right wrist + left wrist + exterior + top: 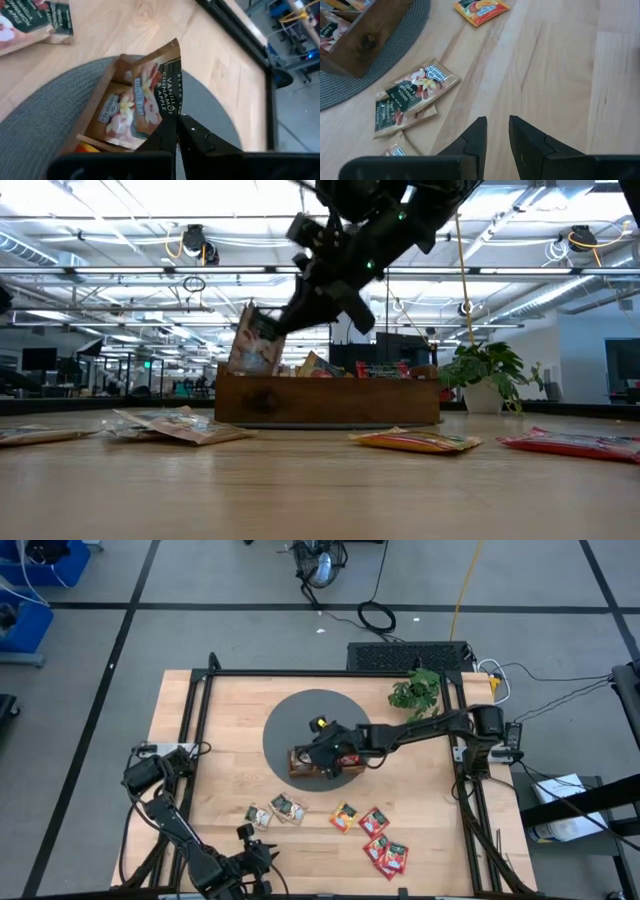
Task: Pick & Place Tea
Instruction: Put the brown tea bag into the left section of the wooden organizer
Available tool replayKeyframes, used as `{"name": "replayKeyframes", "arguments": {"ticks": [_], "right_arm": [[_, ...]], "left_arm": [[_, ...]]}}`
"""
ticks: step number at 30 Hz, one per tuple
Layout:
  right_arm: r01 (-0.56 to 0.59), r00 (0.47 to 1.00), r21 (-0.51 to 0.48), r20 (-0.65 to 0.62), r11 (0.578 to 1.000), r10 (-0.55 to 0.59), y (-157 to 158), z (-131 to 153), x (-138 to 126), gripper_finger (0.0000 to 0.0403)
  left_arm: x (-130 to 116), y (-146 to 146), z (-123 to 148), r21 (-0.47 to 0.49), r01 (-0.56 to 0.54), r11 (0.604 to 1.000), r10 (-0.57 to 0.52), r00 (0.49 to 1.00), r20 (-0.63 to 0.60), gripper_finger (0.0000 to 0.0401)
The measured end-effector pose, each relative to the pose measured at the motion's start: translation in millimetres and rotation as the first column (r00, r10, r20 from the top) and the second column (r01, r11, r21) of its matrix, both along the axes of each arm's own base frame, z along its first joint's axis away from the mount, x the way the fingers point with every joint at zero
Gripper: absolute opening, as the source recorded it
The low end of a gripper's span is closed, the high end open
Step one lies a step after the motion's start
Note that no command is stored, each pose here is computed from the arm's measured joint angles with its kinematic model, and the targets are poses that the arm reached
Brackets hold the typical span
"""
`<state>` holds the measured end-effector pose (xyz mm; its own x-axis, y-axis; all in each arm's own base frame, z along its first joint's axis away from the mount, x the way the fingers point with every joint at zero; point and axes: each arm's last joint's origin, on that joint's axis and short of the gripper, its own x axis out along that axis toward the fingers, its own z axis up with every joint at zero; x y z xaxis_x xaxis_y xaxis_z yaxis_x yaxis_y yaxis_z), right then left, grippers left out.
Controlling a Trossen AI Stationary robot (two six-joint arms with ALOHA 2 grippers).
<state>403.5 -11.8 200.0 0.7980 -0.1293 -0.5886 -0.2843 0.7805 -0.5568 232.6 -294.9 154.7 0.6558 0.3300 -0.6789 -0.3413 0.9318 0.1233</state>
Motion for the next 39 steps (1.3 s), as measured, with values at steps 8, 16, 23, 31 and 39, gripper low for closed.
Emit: {"name": "replayKeyframes", "arguments": {"ticks": [8, 16, 23, 31, 39], "right_arm": [[0.007, 0.998, -0.015, -0.056, 1.0, -0.008, 0, -11, 0, 0.0], [0.033, 0.998, 0.013, -0.051, 0.999, -0.033, 0, -14, 1, 0.0], [0.032, 0.997, 0.046, -0.077, 0.998, -0.029, 0, -20, 1, 0.0002], [0.01, 0.996, 0.129, -0.093, 0.992, 0.002, -3, -26, 2, 0.0056], [0.056, 0.998, 0.163, -0.026, 0.985, -0.052, -3, -16, 4, 0.0127]], "left_arm": [[0, 0, 0, -0.005, -0.004, 1.0, 0.004, 1.0, 0.003, 0.0088], [0, 0, 0, -0.001, 0.002, 1.0, -0.002, 1.0, -0.001, 0.0088], [0, 0, 0, -0.004, -0.001, 1.0, 0.001, 1.0, 0.0, 0.0088], [0, 0, 0, -0.005, 0.0, 1.0, 0.0, 1.0, -0.001, 0.0088], [0, 0, 0, -0.006, 0.0, 1.0, 0.0, 1.0, -0.001, 0.0088]]}}
